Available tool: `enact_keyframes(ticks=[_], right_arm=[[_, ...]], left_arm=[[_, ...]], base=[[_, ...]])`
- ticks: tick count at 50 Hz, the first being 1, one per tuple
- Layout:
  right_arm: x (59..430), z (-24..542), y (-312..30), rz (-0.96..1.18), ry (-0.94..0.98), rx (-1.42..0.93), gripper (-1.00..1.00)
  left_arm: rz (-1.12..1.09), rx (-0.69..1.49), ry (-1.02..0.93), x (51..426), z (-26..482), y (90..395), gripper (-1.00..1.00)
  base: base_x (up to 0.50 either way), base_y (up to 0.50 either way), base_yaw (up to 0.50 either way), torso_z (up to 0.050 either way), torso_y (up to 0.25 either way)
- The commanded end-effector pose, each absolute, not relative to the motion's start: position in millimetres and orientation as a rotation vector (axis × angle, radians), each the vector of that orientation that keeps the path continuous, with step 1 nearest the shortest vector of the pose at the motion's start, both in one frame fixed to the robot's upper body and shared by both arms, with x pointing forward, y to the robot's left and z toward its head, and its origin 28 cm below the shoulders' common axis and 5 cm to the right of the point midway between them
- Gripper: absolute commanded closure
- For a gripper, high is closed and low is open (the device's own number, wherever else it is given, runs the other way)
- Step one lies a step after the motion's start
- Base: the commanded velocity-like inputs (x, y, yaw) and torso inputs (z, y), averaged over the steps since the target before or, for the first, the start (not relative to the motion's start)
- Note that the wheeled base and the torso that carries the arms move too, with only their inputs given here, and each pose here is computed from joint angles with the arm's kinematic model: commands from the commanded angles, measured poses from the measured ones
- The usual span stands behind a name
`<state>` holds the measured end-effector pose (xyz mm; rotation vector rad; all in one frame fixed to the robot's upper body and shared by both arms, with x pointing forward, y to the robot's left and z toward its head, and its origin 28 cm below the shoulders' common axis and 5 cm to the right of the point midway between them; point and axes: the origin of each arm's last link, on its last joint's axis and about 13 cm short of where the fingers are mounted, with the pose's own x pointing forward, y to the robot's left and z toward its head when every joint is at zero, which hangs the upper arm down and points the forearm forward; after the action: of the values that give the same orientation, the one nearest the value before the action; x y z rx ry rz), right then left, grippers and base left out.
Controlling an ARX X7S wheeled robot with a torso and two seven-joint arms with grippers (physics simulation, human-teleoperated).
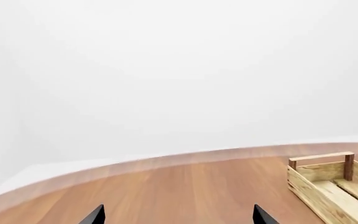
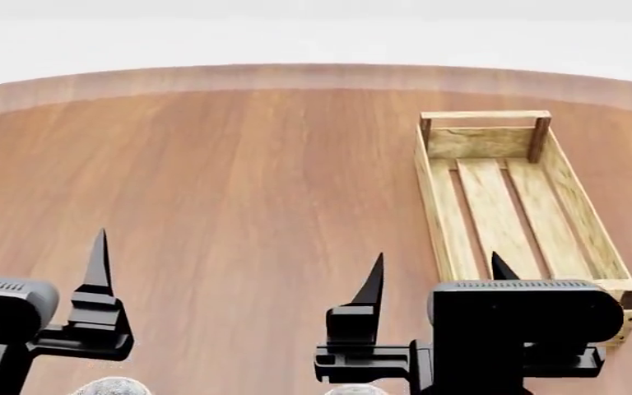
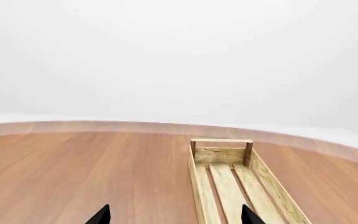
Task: Stack the right bowl on the left bowl and place them in the tray.
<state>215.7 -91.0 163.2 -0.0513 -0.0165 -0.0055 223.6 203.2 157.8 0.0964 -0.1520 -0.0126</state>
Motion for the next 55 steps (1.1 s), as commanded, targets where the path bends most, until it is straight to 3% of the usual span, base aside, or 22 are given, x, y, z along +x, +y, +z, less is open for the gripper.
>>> enact_keyframes(ticks=[1, 12, 42, 55], right_arm=[[217.5, 164.2, -92.5, -0.008, -0.022, -0.036, -1.0], [217.5, 162.2, -92.0, -0.002, -0.017, -0.041, -1.0], [222.1, 161.5, -91.0, -0.009, 0.047, -0.045, -1.0], [235.0, 164.1, -105.5, 0.047, 0.428, 0.052, -1.0]], left_arm=[[-0.013, 0.087, -0.158, 225.9, 157.3, 203.3, -1.0], [-0.02, 0.09, -0.156, 225.7, 155.8, 202.2, -1.0], [-0.023, 0.09, -0.16, 225.4, 156.8, 202.5, -1.0], [-0.021, 0.087, -0.158, 226.9, 155.6, 204.0, -1.0]], base=[[0.5, 0.0, 0.0, 0.0, 0.0], [0.5, 0.0, 0.0, 0.0, 0.001], [0.07, 0.0, 0.0, 0.0, 0.0], [0.0, 0.0, 0.0, 0.0, 0.0]])
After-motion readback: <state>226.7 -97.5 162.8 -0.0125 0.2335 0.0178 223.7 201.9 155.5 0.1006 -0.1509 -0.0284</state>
